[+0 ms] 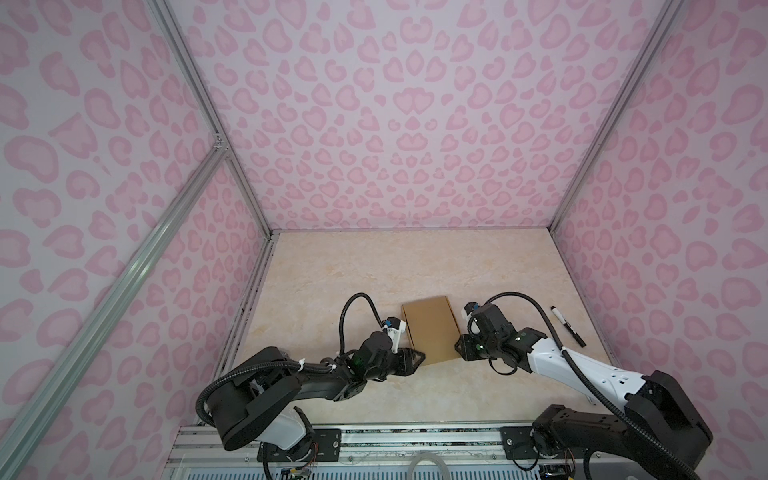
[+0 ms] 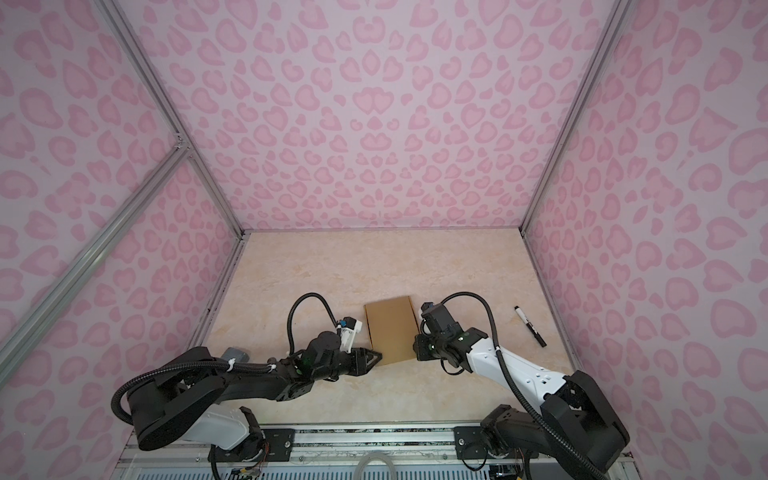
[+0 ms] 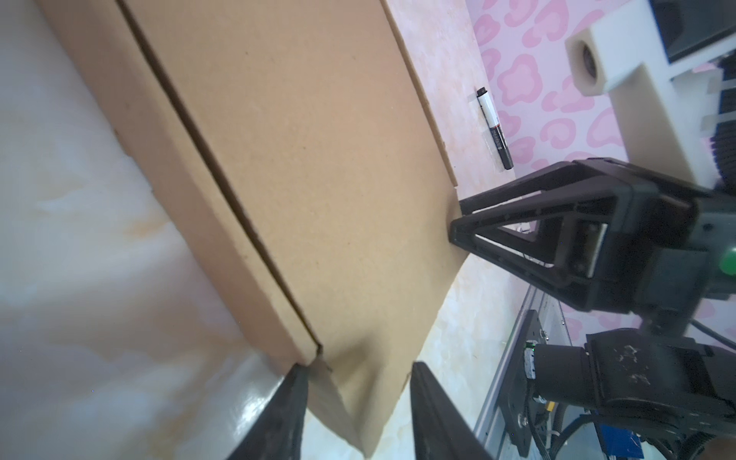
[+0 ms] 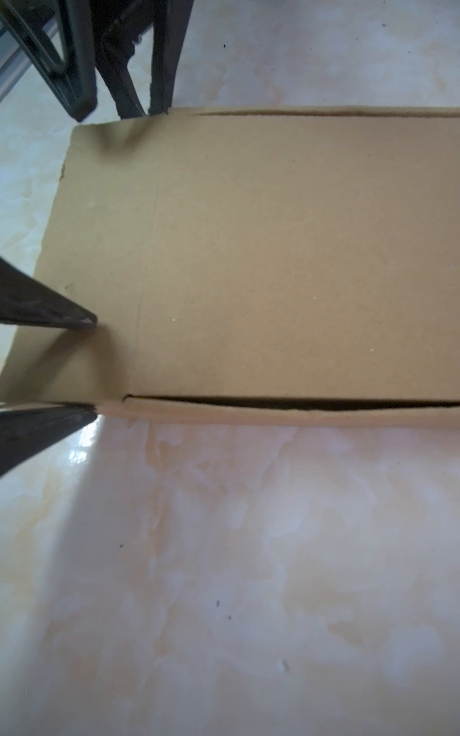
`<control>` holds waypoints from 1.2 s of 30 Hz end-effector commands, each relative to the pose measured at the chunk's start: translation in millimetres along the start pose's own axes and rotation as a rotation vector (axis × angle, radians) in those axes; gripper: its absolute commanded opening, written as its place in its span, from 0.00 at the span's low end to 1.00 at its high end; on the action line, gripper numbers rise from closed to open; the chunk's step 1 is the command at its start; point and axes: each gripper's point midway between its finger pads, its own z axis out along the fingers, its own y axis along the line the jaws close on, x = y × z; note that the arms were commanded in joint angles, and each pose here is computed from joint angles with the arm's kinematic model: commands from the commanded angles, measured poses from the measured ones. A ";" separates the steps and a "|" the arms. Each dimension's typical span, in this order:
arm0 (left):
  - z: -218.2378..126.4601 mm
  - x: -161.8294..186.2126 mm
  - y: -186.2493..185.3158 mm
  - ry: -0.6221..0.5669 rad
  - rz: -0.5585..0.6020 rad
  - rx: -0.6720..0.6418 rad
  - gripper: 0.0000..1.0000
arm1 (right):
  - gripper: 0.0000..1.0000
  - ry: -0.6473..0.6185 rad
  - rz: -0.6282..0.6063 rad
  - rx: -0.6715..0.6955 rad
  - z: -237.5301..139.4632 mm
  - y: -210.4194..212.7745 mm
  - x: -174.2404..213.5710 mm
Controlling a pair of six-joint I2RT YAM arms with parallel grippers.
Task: Fold the paper box
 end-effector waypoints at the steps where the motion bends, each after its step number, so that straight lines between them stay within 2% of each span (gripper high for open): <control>1: -4.2 -9.3 -7.9 -0.037 0.020 0.022 0.46 | 0.36 0.001 -0.010 0.018 -0.9 -2.2 -0.2; 12: -9.9 -15.2 -7.0 -0.048 0.037 0.003 0.50 | 0.41 -0.007 -0.016 0.026 -5.1 -1.5 -4.3; 20: -24.5 -37.8 -3.4 -0.076 0.066 -0.034 0.53 | 0.43 -0.024 -0.022 0.040 -15.1 -1.8 -11.1; 26: -31.8 -87.4 -11.3 -0.105 0.114 -0.080 0.56 | 0.43 -0.069 -0.015 -0.006 -34.7 9.5 -16.8; 36: -18.6 -179.6 -10.1 -0.036 0.193 -0.266 0.56 | 0.41 -0.106 -0.027 -0.125 -49.1 40.7 5.6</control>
